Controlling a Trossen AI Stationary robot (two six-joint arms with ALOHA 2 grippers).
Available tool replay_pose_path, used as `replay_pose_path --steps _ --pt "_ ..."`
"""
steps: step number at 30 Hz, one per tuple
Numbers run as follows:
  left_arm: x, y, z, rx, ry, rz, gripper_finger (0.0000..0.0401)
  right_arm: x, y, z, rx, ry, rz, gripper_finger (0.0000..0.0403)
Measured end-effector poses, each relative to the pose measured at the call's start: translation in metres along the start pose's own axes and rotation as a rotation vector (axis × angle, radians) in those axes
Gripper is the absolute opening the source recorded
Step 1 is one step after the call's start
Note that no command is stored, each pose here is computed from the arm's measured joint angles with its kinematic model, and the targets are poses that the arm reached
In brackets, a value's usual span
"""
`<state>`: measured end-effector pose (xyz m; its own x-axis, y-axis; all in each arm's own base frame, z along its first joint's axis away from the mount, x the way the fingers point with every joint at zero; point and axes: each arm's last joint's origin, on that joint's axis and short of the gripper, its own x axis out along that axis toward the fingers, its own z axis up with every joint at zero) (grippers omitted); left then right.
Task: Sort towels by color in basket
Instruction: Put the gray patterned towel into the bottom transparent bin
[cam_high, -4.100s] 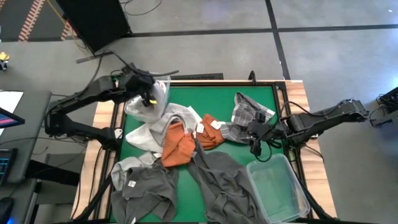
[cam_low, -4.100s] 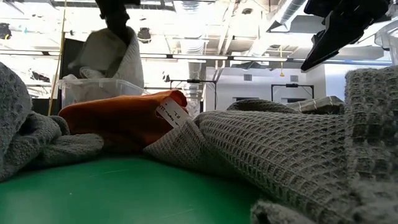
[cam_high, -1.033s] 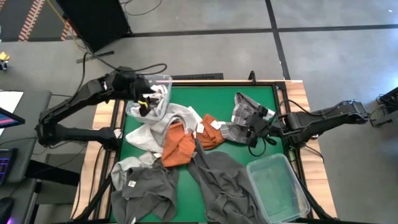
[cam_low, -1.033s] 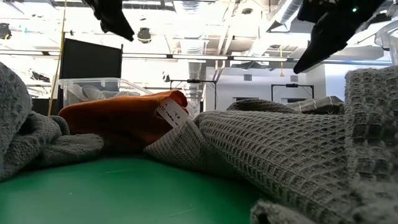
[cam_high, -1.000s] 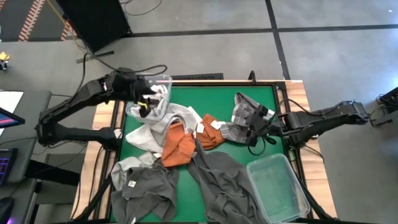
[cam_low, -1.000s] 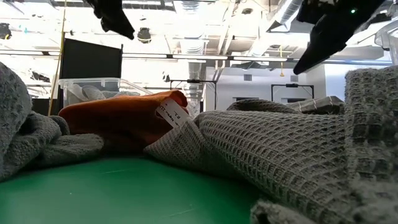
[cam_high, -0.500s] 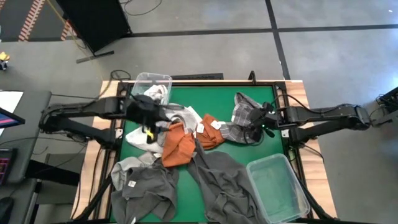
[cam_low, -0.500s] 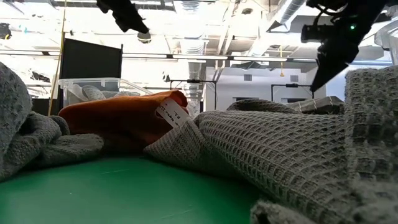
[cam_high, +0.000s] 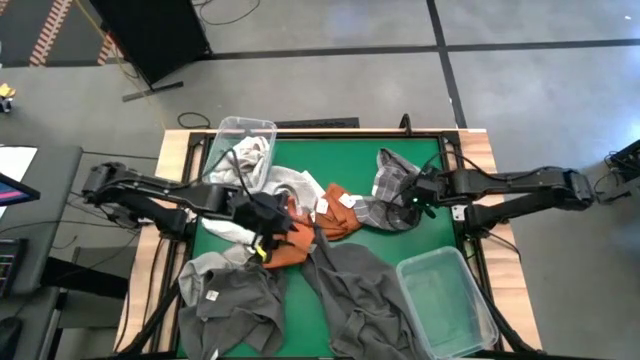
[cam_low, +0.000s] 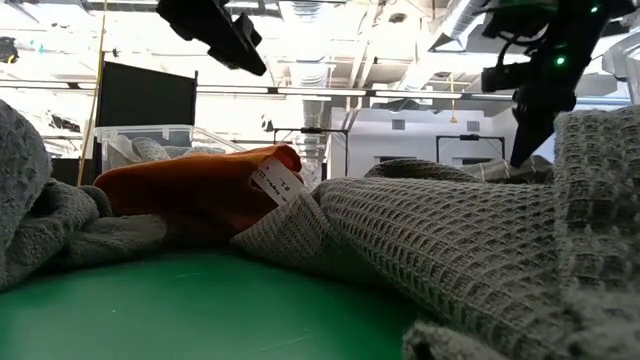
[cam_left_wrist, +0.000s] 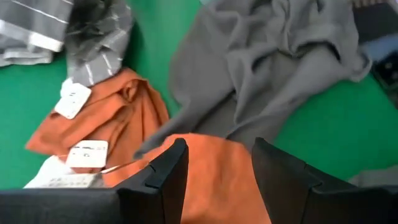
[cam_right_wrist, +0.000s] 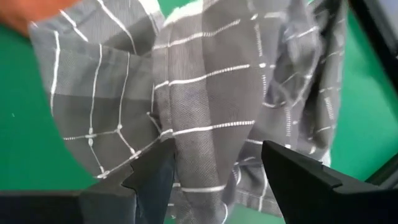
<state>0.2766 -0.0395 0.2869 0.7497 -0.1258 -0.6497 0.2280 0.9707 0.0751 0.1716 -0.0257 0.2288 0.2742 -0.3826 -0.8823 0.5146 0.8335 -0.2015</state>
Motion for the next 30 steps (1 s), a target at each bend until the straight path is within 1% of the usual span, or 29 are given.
replay_pose_path --steps 3,6,8,10,13,19,20,21,26,30 --pt "0.001 0.002 -0.002 0.028 0.023 0.067 0.0167 0.009 0.003 0.002 -0.032 0.044 -0.017 0.0271" --pt "-0.004 0.004 -0.003 -0.008 0.038 0.140 0.0167 0.015 0.005 0.004 -0.058 0.064 -0.026 0.0262" --pt "-0.006 0.004 -0.002 -0.045 0.028 0.152 0.0167 0.017 0.006 0.005 -0.072 0.064 -0.026 0.0247" --pt "-0.006 0.004 -0.002 -0.069 0.024 0.152 0.0167 0.018 0.007 0.006 -0.083 0.059 -0.024 0.0223" --pt "-0.006 0.004 -0.002 -0.084 0.023 0.152 0.0167 0.017 0.007 0.007 -0.094 0.050 -0.021 0.0167" --pt "-0.004 0.004 -0.002 -0.050 0.031 0.152 0.0167 0.016 0.007 0.007 -0.126 0.044 -0.017 0.0029" --pt "-0.004 0.004 -0.002 -0.050 0.030 0.151 0.0167 0.016 0.007 0.007 -0.128 0.040 -0.016 0.0019" --pt "-0.004 0.004 -0.002 -0.050 0.030 0.152 0.0167 0.016 0.008 0.008 -0.125 0.033 -0.014 0.0016" --pt "-0.004 0.004 -0.002 -0.050 0.030 0.151 0.0167 0.016 0.009 0.010 -0.112 0.007 -0.005 0.0032" --pt "-0.004 0.004 -0.002 -0.050 0.032 0.151 0.0167 0.015 0.012 0.010 -0.127 0.001 0.002 0.0018"
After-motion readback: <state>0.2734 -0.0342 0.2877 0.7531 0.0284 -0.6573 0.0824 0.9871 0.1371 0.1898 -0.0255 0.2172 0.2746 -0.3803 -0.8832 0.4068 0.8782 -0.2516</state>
